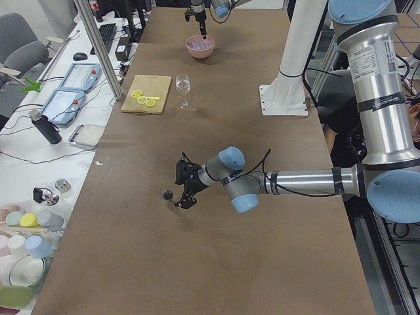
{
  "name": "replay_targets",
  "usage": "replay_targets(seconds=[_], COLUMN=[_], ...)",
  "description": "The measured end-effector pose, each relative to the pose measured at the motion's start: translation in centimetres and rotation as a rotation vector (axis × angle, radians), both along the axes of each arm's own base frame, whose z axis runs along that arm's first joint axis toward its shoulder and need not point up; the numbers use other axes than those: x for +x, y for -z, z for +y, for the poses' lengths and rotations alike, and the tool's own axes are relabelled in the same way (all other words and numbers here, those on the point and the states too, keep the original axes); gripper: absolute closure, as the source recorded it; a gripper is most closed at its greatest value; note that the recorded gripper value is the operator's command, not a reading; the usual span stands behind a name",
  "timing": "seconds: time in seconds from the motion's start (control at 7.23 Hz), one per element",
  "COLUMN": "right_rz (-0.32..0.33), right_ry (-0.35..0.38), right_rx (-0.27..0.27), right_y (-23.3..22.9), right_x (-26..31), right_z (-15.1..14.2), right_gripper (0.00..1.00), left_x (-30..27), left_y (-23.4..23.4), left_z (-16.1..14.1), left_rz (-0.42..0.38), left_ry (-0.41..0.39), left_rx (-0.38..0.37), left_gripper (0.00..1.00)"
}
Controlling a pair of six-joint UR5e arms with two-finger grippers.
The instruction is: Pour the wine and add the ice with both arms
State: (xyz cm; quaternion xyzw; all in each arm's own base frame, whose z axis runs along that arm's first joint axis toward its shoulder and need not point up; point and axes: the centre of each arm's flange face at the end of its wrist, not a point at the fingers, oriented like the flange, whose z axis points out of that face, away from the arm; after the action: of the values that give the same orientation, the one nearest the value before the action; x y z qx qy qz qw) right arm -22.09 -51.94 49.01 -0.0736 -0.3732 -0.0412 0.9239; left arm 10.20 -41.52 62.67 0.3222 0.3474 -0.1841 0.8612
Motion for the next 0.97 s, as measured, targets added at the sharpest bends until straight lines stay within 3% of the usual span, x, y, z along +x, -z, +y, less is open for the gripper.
replay_targets(seconds=[0.55,0.97], right_rz=[-0.007,-0.004], right_ry=[0.008,0.016], right_rx=[-0.007,-0.015], right_y=[1.6,1.4], right_x=[-2.9,-3.7], right_z=[0.2,0.5], right_gripper=[0.45,0.45], left_x=[3.0,4.9], left_y=[-3.2,-4.1], left_z=[0.4,-0.5], left_rz=[-0.014,-0.02], left_ry=[-0.02,0.021], left_rx=[0.048,0.056], left_gripper=[0.03,0.04])
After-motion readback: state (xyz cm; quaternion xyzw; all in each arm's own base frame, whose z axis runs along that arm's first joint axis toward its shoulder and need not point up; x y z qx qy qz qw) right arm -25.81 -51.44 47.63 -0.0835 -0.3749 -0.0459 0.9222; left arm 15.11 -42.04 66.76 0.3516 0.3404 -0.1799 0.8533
